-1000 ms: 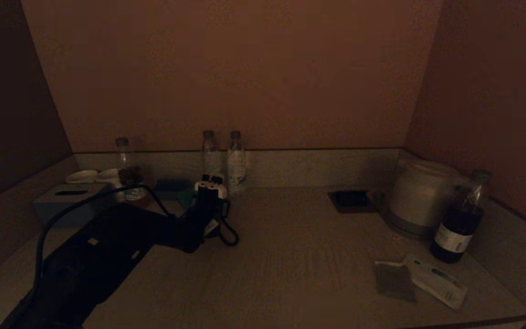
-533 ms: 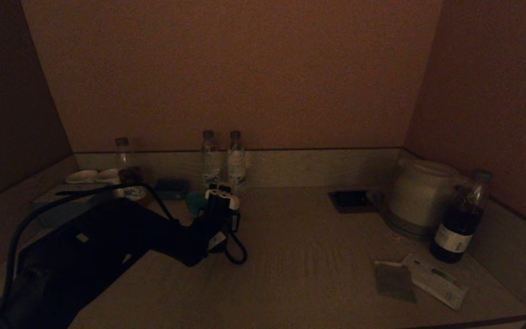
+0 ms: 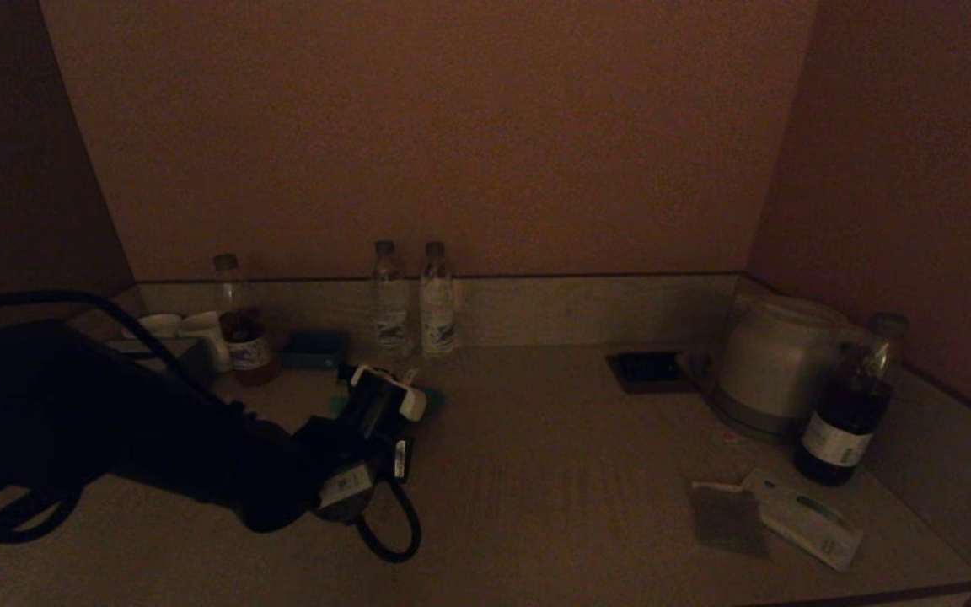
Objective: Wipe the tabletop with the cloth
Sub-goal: Sweep the stains on the table
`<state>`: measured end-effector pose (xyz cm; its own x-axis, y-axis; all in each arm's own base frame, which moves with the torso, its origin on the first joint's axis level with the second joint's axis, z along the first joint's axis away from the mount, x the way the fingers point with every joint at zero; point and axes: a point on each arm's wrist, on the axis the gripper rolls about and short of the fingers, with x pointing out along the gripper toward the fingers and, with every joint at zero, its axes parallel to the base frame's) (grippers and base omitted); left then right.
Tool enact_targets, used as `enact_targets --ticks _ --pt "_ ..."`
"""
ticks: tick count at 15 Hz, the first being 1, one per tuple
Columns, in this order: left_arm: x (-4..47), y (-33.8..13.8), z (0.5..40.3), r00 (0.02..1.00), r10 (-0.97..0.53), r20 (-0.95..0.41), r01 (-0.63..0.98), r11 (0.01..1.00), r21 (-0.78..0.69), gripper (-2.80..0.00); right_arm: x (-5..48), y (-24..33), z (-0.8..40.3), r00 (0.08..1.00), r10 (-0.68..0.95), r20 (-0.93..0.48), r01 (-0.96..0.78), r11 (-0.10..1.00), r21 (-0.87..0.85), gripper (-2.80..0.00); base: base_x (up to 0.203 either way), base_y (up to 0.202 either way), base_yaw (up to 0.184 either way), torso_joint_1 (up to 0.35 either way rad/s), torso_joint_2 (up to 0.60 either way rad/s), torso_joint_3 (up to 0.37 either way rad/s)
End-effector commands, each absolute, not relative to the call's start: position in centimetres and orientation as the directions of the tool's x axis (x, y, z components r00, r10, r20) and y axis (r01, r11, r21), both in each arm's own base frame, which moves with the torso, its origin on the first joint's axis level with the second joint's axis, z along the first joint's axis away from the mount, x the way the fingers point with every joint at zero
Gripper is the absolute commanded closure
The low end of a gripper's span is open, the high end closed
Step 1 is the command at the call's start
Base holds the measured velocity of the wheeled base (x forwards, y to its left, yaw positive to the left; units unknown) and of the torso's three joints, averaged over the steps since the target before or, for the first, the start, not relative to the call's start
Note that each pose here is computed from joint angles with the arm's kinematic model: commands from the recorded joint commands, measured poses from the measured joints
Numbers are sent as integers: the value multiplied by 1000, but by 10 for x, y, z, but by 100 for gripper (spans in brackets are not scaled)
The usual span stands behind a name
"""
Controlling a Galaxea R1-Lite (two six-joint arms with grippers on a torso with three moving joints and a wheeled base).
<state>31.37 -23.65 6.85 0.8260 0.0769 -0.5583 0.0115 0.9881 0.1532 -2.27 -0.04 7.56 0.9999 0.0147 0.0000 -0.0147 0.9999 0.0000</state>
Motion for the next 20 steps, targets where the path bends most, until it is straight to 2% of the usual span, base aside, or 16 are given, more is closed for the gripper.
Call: enact_targets --ticks 1,6,8,10,15,20 --pt "269 -228 110 844 14 -536 43 995 93 0 -23 0 76 1000 15 0 -15 1000 0 0 0 0 0 0 0 0" --pt "112 -213 123 732 -278 -622 340 940 -21 0 -23 0 76 1000 15 0 -15 1000 0 0 0 0 0 0 0 0" --pt "93 -201 119 693 -273 -667 341 940 -30 0 -23 0 76 1000 15 0 -15 1000 0 0 0 0 0 0 0 0" --pt "71 -171 132 667 -278 -692 342 939 -47 0 -23 0 76 1000 15 0 -15 1000 0 0 0 0 0 0 0 0" --pt "38 -81 171 684 -368 -631 364 920 -142 0 -23 0 76 1000 15 0 -15 1000 0 0 0 0 0 0 0 0" --pt "15 -7 180 698 -362 -618 404 911 -78 0 -23 0 76 1000 15 0 -15 1000 0 0 0 0 0 0 0 0"
